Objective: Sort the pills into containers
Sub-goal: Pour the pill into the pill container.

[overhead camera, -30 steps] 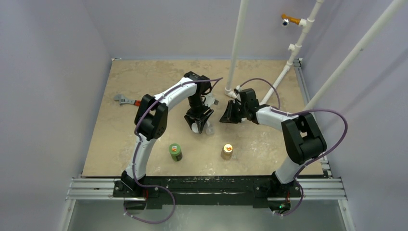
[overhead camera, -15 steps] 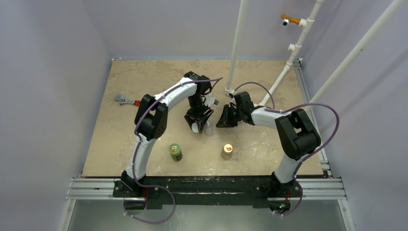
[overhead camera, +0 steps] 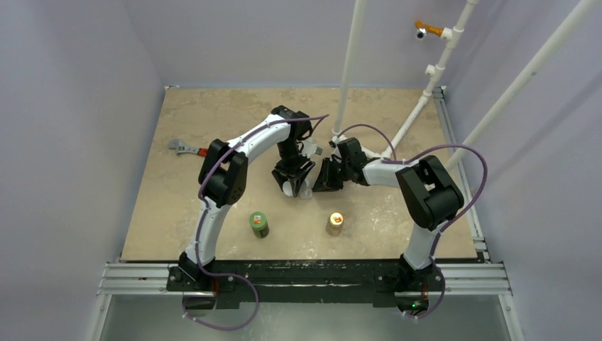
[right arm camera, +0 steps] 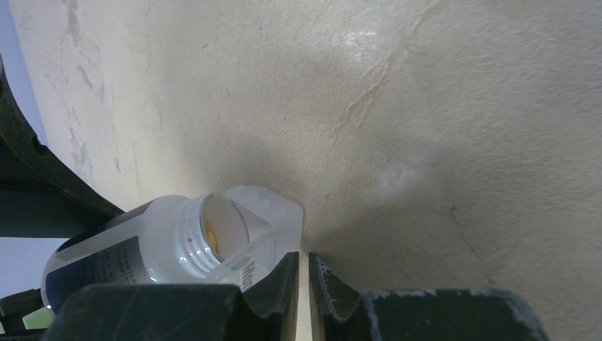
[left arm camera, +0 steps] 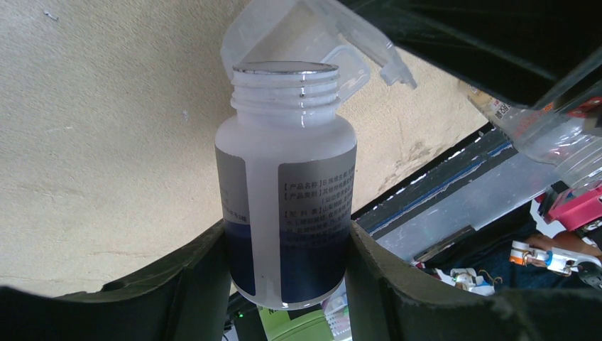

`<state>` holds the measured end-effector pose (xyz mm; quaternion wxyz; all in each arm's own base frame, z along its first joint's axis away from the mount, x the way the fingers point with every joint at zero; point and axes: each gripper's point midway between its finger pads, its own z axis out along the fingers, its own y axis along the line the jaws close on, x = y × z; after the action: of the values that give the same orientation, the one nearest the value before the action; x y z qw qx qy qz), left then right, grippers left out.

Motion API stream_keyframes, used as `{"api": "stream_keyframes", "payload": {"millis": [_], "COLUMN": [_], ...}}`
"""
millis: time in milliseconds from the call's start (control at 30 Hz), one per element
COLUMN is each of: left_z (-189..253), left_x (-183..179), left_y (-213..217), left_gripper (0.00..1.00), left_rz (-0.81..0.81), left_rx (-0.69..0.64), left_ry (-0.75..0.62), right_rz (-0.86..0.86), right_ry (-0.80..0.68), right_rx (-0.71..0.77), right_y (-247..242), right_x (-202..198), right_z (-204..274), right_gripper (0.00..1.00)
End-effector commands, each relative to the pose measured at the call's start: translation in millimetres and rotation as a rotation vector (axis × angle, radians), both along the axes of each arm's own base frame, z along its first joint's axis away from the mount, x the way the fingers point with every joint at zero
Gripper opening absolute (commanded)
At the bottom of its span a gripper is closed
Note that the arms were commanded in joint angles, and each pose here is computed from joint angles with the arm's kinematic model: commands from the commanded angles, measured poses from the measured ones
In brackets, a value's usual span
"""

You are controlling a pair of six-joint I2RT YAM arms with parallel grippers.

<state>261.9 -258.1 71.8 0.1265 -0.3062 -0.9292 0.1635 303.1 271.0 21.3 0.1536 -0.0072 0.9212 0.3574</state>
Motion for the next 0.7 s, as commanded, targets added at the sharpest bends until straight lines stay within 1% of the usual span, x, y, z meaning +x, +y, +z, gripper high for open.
{"api": "stream_keyframes", "payload": {"millis": [0, 333, 667], "left_z": [15.9, 15.7, 24.0], "left_x": [2.4, -4.5, -9.2], "left_y": [1.1, 12.7, 16.0], "left_gripper": [0.00, 0.00, 0.00], "left_rz": [0.010, 0.009, 0.018], "left_rx": [-0.021, 0.019, 0.018], "left_ry": [-0.033, -0.030, -0.018], "right_rz": [0.034, 0.051, 0.100], "right_ry": [-0.047, -0.054, -0.055], "right_rx": [0.063, 0.075, 0.098], "right_y": [18.3, 23.1, 35.0], "right_x": [10.6, 11.4, 3.4], "right_z": [17.7, 18.5, 20.4], "right_gripper": [0.11, 0.10, 0.10]}}
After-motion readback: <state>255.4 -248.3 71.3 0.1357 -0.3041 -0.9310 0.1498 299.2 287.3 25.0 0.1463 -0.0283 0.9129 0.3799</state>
